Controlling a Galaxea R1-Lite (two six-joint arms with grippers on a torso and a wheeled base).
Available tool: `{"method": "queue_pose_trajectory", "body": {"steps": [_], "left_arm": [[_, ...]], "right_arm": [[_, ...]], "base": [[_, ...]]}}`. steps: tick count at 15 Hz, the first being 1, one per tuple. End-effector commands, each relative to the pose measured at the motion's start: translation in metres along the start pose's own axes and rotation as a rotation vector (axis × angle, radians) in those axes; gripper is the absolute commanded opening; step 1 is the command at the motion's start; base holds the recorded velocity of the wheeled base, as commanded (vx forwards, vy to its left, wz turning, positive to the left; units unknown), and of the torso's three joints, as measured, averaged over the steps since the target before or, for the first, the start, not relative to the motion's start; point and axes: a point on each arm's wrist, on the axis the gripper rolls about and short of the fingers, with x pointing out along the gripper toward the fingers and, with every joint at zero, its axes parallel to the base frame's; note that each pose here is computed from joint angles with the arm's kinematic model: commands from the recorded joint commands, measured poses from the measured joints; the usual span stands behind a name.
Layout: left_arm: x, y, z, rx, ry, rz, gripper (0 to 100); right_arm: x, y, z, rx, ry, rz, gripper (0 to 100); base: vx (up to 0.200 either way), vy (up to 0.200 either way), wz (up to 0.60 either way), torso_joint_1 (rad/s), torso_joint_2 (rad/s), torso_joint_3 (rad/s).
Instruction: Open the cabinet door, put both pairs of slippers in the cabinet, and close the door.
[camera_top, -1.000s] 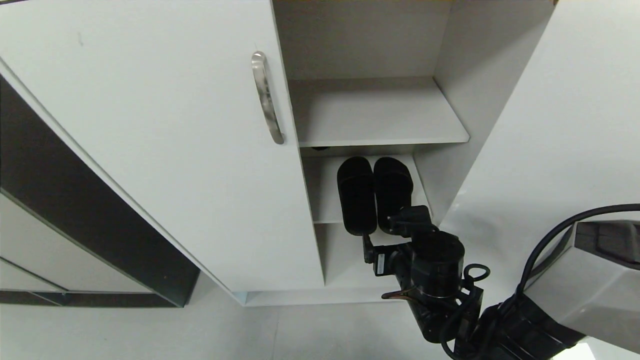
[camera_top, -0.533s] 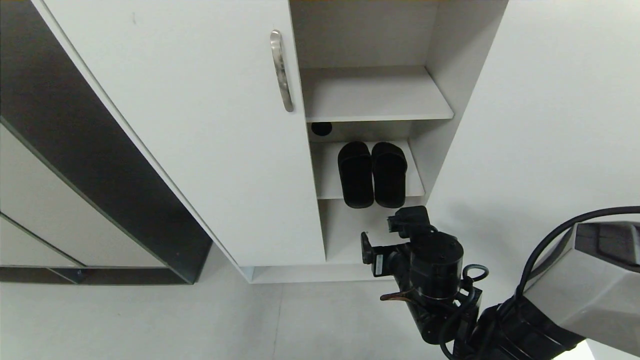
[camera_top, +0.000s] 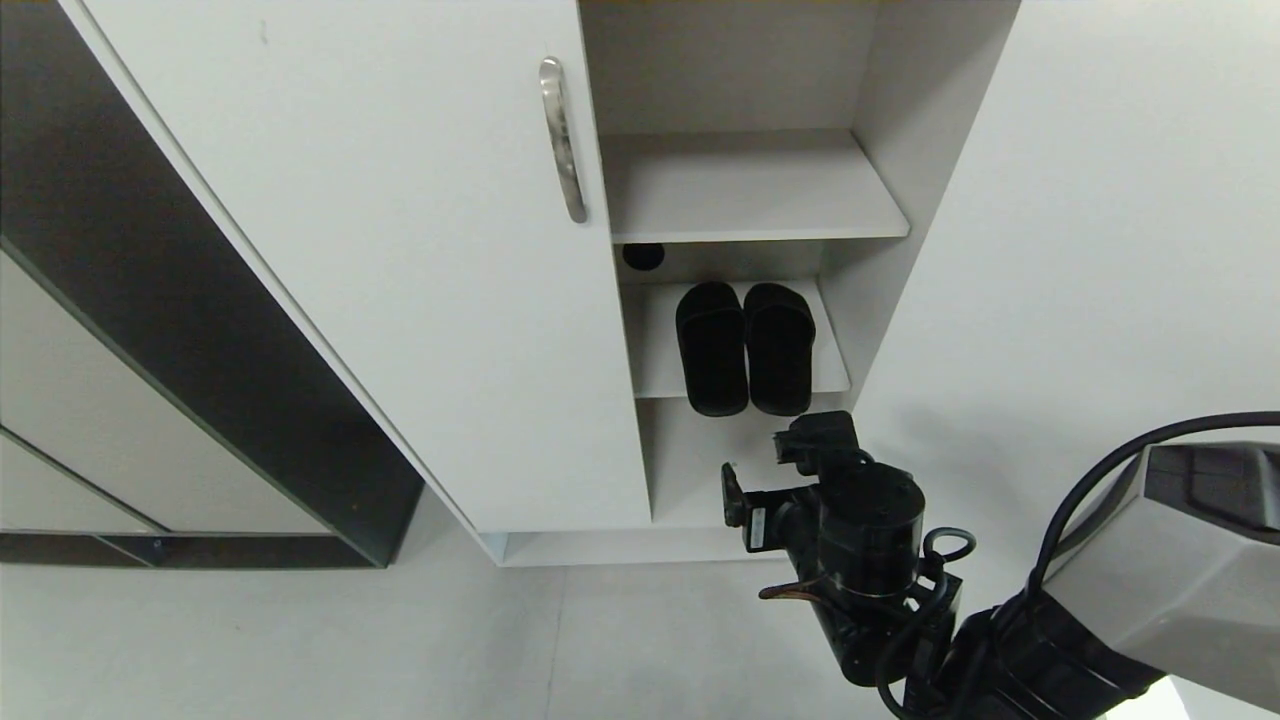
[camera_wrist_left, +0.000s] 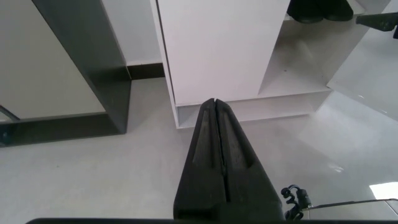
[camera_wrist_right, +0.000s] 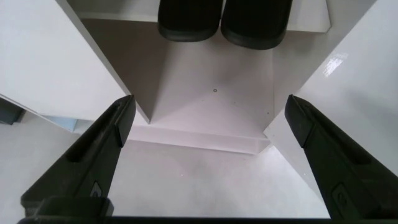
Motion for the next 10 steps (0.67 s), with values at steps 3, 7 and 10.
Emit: {"method": "queue_pose_trajectory", "body": {"steps": [3,7,10], "left_arm": [[0.0001,0.0000,0.0000,-0.001,0.001,0.000,0],[0.0001,0.0000,0.0000,-0.001,0.001,0.000,0],[0.0001,0.0000,0.0000,-0.001,0.001,0.000,0]], "right_arm": [[0.0003,0.0005,-0.0007,0.003,-0.004,0.000,100],[0.0008,0.0006,-0.0054,-0.005,0.007,0.000,100],[0.0011,0.0009,-0.0049,-0.005,0.006,0.000,100]], "base": [[0.000,0.000,0.00,0.000,0.00,0.000],[0.000,0.000,0.00,0.000,0.00,0.070],[0.000,0.000,0.00,0.002,0.00,0.183]]}}
